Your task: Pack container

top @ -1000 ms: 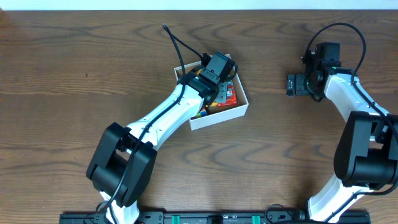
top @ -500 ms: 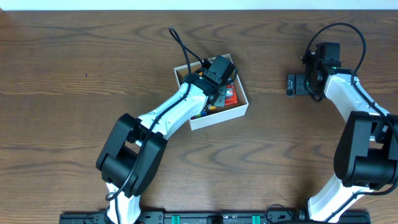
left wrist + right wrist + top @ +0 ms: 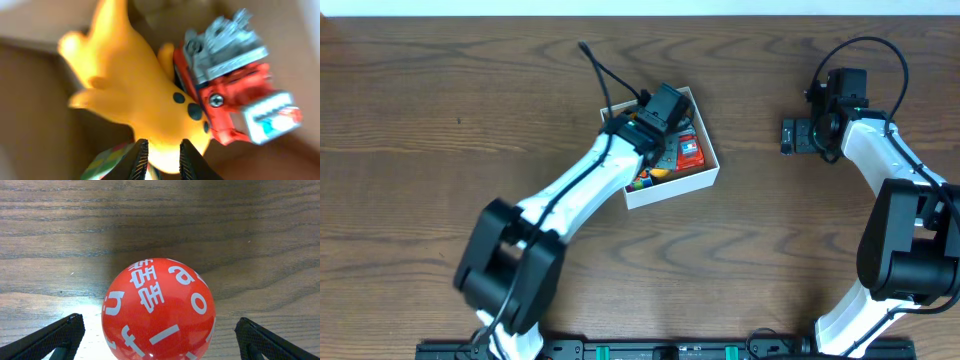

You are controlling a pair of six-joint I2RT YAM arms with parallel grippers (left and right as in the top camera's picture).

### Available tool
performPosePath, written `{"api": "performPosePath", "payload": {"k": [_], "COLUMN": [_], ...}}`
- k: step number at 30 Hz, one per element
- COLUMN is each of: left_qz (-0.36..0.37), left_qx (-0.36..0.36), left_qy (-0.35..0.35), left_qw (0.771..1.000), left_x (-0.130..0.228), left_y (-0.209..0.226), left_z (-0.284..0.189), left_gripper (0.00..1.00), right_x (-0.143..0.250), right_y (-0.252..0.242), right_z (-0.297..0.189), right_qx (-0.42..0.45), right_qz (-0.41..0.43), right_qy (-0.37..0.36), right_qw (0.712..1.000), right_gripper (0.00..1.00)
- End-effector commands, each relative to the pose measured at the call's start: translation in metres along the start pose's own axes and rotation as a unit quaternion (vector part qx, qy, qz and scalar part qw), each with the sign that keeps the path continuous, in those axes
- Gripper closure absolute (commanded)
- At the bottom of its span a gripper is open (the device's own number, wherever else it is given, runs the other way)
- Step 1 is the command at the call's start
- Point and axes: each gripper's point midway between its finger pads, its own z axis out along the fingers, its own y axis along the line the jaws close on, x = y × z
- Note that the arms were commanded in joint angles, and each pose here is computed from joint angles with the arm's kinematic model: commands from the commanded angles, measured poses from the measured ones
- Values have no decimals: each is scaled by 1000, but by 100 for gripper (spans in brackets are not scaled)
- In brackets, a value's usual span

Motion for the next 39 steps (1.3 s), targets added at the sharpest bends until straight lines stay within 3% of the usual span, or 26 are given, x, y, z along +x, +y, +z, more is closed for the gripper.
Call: {"api": "performPosePath", "payload": {"k": [1, 7, 8, 10, 14, 20, 28, 39], "left_qz": [-2, -4, -5, -9, -46, -91, -131, -142], "left_qx": [5, -68, -80, -103, -132, -130, -97, -74], "left_qy": [-38, -71, -69, -48, -7, 35, 70, 130], "left_qw": [999, 995, 994, 994, 990, 987, 984, 978], "left_x": [-15, -24, -22, -13, 3, 13, 20, 59], "left_y": [4, 35, 42, 59, 92, 123, 135, 139], "left_z": [-30, -54, -57, -62, -70, -69, -56, -22], "left_gripper": [68, 48, 43, 21, 8, 0, 2, 2], "right_x": [-3, -3, -3, -3, -3, -3, -3, -3], "right_y": [-1, -1, -1, -1, -1, -1, -1, -1], "right_z": [-6, -6, -6, -6, -6, -6, -6, -6], "right_qx": [2, 2, 2, 2, 2, 2, 2, 2], "right_qz": [-1, -1, 0, -1, -1, 0, -1, -1], "right_qy": [-7, -7, -7, -7, -7, -7, -7, -7], "right_qw": [1000, 1000, 1000, 1000, 1000, 1000, 1000, 1000], "right_gripper": [1, 1, 1, 1, 1, 1, 1, 1]}}
